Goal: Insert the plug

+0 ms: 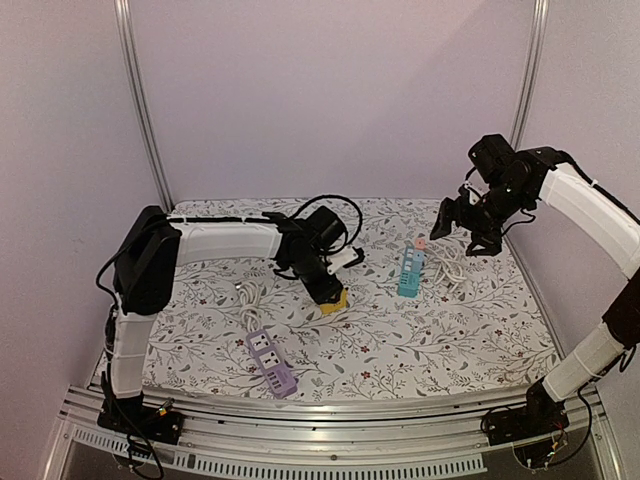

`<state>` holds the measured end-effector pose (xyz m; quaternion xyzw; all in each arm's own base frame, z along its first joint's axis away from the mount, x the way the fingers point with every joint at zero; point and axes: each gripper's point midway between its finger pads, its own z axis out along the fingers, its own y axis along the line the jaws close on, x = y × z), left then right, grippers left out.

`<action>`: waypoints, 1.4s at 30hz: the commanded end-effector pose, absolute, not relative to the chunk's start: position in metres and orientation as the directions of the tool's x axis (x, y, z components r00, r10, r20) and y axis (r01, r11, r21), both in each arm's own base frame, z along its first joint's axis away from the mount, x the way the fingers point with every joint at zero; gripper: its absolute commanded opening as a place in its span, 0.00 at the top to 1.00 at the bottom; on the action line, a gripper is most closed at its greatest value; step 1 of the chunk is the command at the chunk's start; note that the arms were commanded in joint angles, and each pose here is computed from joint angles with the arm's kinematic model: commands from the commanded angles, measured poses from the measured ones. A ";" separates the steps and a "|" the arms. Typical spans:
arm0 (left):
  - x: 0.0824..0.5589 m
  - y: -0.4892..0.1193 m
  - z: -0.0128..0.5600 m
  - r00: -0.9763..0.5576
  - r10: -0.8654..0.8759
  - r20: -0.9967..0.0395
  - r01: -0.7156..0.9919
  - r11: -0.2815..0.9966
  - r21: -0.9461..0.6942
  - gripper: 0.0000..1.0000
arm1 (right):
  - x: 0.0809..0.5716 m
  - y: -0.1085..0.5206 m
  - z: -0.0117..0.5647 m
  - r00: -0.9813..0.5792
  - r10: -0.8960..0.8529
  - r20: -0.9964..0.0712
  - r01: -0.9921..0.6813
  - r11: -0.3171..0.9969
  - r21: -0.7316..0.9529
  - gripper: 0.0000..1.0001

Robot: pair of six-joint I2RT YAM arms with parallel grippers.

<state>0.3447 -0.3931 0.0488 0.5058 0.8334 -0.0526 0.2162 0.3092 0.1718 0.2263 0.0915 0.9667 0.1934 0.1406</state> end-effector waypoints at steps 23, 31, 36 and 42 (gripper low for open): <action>0.254 -0.391 0.247 -0.278 0.544 -0.791 0.920 0.388 -0.056 0.83 | 0.302 0.322 0.256 -0.999 -0.001 -0.040 -0.036 0.478 0.877 0.04; 0.246 -0.386 0.264 -0.252 0.531 -0.809 0.908 0.418 -0.009 0.83 | 0.276 0.371 0.251 -0.990 -0.139 0.008 -0.053 0.431 0.901 0.01; 0.241 -0.383 0.269 -0.251 0.519 -0.817 0.901 0.434 -0.002 0.83 | 0.263 0.390 0.254 -0.982 -0.189 0.026 -0.056 0.419 0.906 0.01; 0.237 -0.380 0.267 -0.256 0.520 -0.815 0.897 0.442 0.000 0.83 | 0.253 0.403 0.256 -0.977 -0.211 0.031 -0.059 0.410 0.910 0.04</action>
